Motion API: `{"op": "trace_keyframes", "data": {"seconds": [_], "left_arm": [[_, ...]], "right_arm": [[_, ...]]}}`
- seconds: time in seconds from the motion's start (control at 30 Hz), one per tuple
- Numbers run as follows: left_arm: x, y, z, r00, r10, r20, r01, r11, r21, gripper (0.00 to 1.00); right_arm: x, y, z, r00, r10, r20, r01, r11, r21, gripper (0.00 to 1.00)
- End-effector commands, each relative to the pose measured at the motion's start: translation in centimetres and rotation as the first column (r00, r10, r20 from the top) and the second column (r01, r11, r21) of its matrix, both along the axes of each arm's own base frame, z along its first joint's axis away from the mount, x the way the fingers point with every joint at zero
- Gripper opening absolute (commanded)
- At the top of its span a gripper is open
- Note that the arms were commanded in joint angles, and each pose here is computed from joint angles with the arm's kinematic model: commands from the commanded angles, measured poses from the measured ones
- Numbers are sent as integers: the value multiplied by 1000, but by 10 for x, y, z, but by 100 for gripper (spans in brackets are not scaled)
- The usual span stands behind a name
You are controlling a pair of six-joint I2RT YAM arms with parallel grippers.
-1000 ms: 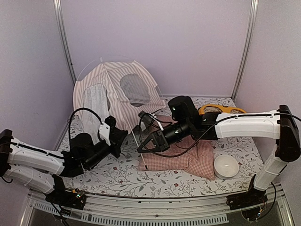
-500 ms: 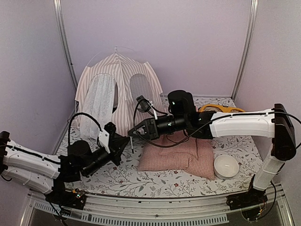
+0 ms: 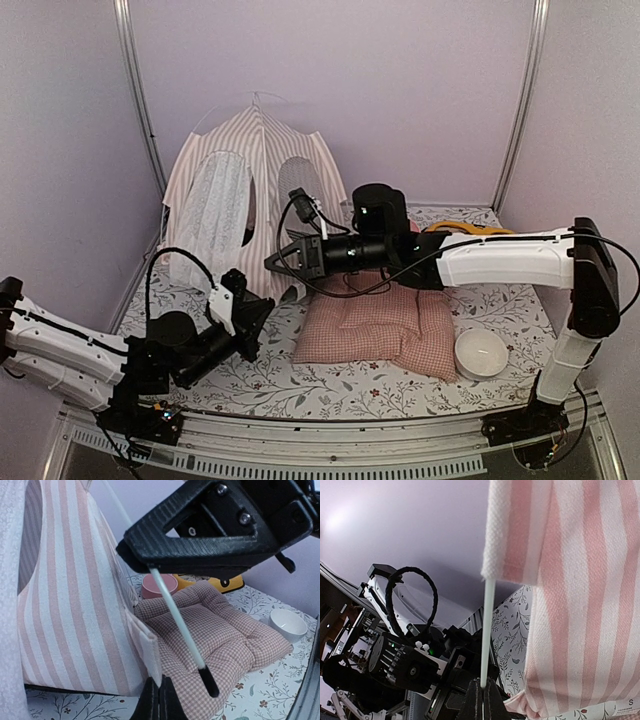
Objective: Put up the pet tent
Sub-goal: Insert the tent pole into the pole socket of the pet tent.
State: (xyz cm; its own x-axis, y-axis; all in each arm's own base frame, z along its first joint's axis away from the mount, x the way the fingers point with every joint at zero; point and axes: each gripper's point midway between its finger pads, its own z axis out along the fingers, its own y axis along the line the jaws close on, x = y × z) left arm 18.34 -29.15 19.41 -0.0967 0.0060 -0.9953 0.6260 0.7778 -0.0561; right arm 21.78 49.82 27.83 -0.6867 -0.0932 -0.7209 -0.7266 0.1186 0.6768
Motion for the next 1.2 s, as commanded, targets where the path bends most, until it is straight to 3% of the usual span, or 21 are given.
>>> {"op": "trace_keyframes", "data": {"seconds": [0.0,1.17], "left_arm": [[-31,-8,-59,989,-120,-91,136,973,188,0],[-45,-3,-82,983,-115,-143,147,961,234,0]], "right_arm": [[64,-19,107,957,-255,138,207,935,288,0],[127,-44,132,891,-448,67,396,842,366,0]]}}
